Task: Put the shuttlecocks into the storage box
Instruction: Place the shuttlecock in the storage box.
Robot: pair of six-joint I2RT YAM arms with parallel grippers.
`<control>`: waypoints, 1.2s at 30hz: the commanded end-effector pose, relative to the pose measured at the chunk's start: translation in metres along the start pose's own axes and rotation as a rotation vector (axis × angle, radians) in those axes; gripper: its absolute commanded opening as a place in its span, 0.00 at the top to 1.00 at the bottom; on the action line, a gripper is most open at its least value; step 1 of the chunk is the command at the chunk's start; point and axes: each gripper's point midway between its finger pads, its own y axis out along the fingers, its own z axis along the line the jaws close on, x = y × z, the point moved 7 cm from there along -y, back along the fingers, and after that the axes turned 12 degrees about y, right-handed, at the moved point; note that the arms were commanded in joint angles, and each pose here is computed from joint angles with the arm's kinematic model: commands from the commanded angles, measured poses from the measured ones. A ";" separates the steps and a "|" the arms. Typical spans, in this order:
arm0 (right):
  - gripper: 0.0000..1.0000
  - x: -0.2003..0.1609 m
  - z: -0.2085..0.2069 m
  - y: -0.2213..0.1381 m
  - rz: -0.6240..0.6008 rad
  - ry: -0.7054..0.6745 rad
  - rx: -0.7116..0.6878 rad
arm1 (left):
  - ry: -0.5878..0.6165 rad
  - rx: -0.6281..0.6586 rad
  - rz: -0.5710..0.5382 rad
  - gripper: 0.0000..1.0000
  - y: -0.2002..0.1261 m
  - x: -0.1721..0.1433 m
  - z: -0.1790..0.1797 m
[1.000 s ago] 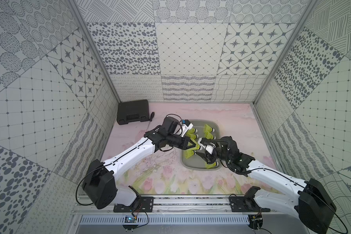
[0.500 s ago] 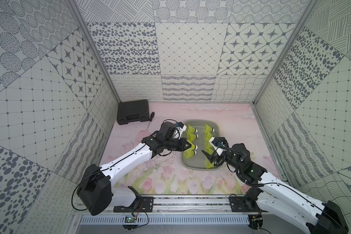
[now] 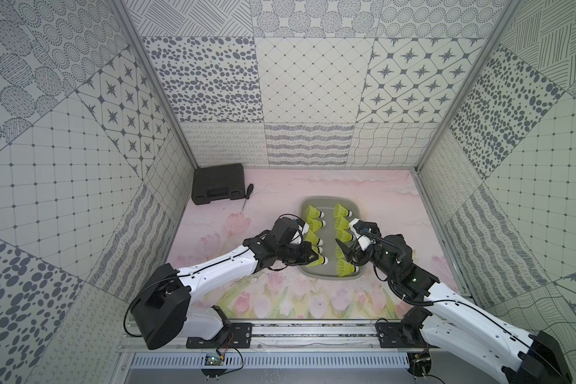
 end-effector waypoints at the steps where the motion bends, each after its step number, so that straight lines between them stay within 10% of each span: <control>1: 0.01 0.013 -0.001 0.000 -0.049 0.029 -0.006 | -0.047 -0.042 -0.063 1.00 0.008 0.010 -0.006; 36: 0.00 -0.001 -0.004 0.004 0.003 0.036 -0.024 | -0.098 0.104 0.030 1.00 0.030 -0.010 0.024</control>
